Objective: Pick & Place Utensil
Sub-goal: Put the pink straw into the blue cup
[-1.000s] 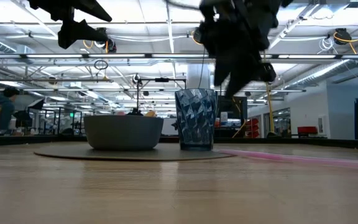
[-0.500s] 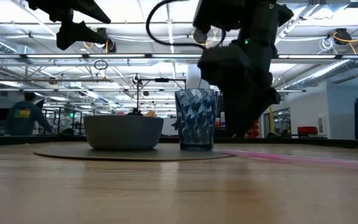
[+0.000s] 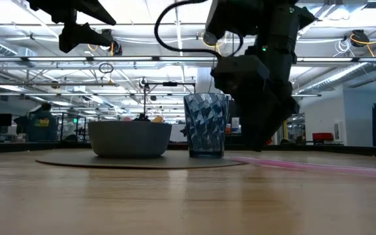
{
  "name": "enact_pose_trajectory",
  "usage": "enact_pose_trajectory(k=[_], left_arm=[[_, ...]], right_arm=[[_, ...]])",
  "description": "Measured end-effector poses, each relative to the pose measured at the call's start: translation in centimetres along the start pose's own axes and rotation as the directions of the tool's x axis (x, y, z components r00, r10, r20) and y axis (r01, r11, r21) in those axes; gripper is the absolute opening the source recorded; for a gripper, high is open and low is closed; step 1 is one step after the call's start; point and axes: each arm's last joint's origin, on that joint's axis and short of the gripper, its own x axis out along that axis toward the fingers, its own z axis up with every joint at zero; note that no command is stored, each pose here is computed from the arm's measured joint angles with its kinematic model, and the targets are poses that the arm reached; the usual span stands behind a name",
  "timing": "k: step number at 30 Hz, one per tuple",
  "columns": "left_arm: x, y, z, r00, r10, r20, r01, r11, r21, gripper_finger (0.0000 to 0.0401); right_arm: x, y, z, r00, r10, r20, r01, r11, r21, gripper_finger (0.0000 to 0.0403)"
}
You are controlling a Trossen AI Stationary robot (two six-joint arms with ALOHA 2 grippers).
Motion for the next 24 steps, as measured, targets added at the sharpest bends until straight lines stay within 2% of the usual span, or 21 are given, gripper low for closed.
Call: enact_pose_trajectory(k=[5, 13, 24], left_arm=[[0.0, 0.0, 0.0, 1.0, 0.0, 0.0, 0.0, 1.0, -0.002, 0.0243], [0.0, 0.0, 0.0, 1.0, 0.0, 0.0, 0.0, 1.0, -0.001, 0.0243], [0.0, 0.0, 0.0, 1.0, 0.0, 0.0, 0.0, 1.0, -0.006, 0.0243]], right_arm=[[0.7, -0.5, -0.8, 0.999, -0.023, -0.026, 0.023, 1.0, 0.013, 0.0161], [0.9, 0.3, -1.6, 1.0, 0.028, -0.002, -0.028, 0.999, 0.02, 0.0162], [1.2, 0.5, -2.0, 1.0, 0.022, -0.011, -0.022, 1.0, 0.01, 0.0148]])
